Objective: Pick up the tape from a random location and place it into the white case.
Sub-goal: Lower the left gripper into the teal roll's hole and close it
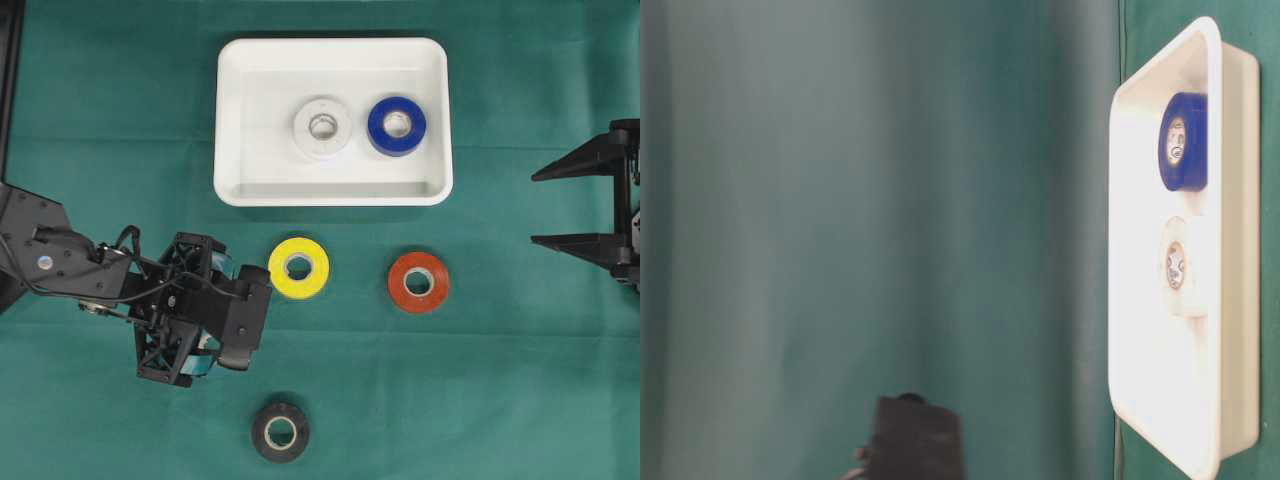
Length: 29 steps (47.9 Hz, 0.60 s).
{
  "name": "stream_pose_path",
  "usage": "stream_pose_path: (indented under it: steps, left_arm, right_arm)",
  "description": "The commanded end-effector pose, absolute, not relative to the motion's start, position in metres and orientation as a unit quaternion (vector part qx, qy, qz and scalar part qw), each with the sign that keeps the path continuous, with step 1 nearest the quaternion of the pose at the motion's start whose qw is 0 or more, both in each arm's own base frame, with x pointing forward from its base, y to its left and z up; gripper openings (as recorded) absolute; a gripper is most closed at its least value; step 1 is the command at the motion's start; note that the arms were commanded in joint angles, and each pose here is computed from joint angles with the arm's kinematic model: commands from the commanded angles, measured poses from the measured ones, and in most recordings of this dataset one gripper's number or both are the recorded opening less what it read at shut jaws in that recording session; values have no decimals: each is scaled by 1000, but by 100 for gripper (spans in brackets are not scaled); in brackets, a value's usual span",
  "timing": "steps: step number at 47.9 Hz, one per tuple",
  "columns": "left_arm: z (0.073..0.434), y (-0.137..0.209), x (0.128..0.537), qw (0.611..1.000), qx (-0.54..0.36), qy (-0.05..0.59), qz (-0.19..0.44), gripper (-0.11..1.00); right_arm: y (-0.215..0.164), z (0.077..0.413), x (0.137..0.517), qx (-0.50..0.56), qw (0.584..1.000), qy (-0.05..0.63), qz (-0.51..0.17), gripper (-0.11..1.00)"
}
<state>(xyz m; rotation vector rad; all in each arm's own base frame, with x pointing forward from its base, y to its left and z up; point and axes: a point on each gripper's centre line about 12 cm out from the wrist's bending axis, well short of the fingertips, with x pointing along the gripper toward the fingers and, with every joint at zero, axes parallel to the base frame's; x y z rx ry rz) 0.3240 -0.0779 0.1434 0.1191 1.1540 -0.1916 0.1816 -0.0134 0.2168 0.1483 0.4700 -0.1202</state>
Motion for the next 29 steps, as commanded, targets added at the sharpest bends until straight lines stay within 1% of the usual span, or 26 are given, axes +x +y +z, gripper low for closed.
stream_pose_path:
  steps: [1,16,29]
  left_arm:
    - [140,-77,326,832,57,544,-89,91]
    - [116,-71,326,822,54,561,-81,91]
    - [114,-71,326,821,54,562,-81,91]
  right_arm:
    - [-13,226,186,71,971,222,-57,87]
    - [-13,226,186,70,971,222,-57,87]
    - [-13,227,186,70,971,221,-57,87]
